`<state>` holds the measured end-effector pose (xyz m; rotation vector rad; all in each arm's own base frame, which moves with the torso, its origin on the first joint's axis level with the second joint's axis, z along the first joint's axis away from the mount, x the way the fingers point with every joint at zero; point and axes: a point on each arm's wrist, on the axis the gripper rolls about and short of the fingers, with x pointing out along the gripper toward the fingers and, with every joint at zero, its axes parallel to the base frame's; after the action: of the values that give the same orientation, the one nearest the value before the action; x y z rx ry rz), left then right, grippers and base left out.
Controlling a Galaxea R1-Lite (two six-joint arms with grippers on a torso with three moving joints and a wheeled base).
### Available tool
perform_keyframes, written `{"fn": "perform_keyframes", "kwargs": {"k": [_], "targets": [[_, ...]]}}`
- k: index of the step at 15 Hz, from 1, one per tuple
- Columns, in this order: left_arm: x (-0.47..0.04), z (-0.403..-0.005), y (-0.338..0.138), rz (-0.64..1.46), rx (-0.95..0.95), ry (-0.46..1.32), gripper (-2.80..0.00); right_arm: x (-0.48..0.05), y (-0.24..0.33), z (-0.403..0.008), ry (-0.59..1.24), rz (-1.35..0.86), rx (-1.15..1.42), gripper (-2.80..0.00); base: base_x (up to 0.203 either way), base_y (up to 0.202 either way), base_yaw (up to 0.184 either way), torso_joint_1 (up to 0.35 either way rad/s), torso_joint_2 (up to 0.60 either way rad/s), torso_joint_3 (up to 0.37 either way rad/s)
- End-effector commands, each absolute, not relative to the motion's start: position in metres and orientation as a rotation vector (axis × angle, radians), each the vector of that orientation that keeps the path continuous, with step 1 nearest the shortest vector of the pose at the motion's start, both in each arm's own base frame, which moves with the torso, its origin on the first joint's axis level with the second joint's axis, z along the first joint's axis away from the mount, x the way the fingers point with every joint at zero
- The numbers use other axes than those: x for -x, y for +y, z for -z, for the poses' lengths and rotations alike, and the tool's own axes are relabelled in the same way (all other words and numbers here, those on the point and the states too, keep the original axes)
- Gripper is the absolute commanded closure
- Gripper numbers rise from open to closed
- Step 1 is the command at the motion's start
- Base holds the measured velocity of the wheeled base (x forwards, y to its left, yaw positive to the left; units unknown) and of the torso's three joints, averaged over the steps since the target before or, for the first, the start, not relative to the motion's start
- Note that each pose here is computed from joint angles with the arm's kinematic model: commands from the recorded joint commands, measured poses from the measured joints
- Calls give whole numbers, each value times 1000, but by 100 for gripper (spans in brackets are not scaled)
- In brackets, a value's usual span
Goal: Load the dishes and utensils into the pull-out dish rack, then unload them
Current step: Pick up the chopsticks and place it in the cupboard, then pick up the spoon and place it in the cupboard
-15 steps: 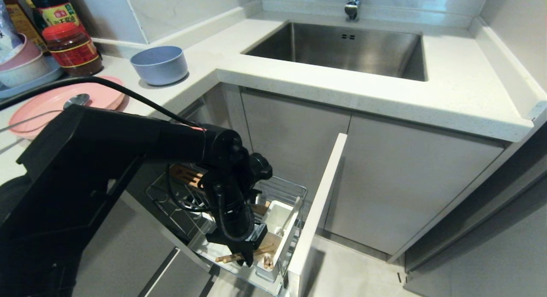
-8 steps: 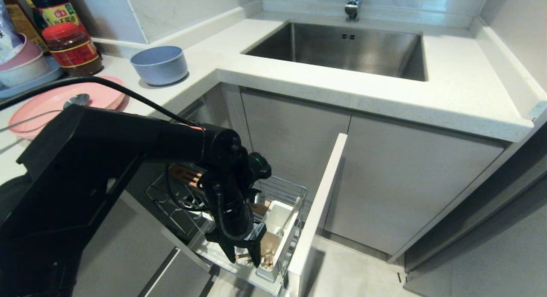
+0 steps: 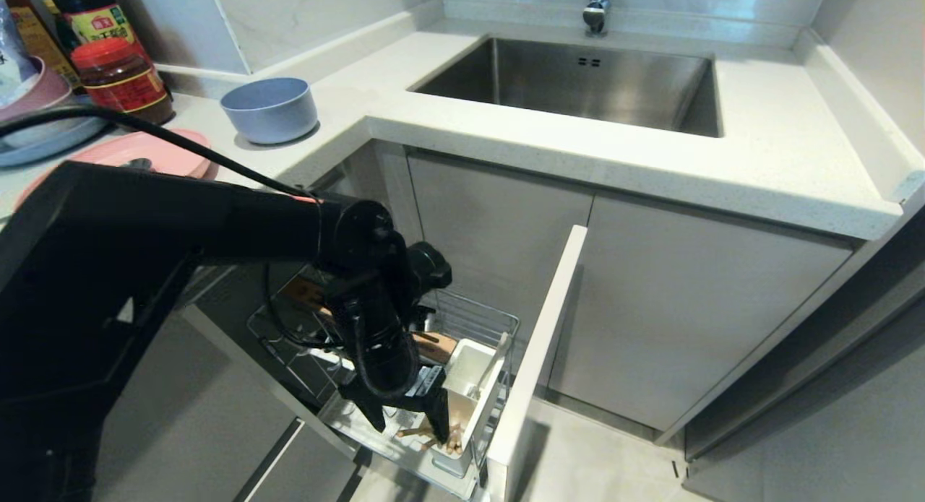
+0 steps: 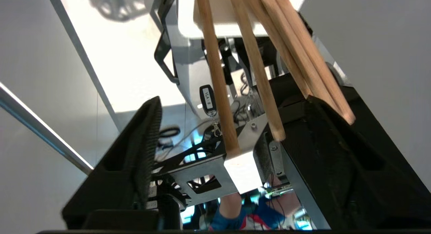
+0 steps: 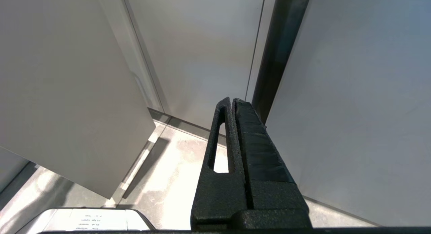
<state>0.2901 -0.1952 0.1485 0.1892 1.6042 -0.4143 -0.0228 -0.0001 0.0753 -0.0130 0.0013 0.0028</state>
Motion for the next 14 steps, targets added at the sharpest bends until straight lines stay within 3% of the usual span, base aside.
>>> {"fn": "perform_keyframes", "kwargs": {"k": [1,8,14], "targets": [[-280,-171,-189,430,-173,1552,0,23,0,-75,2,-3,14,0,0,0,0,0,0,0],[-241,-238,-162,422,-119,1354,0,23,0,-75,2,-3,14,0,0,0,0,0,0,0],[-189,-305,-124,384,-41,1082,0,23,0,-75,2,-3,14,0,0,0,0,0,0,0]]}}
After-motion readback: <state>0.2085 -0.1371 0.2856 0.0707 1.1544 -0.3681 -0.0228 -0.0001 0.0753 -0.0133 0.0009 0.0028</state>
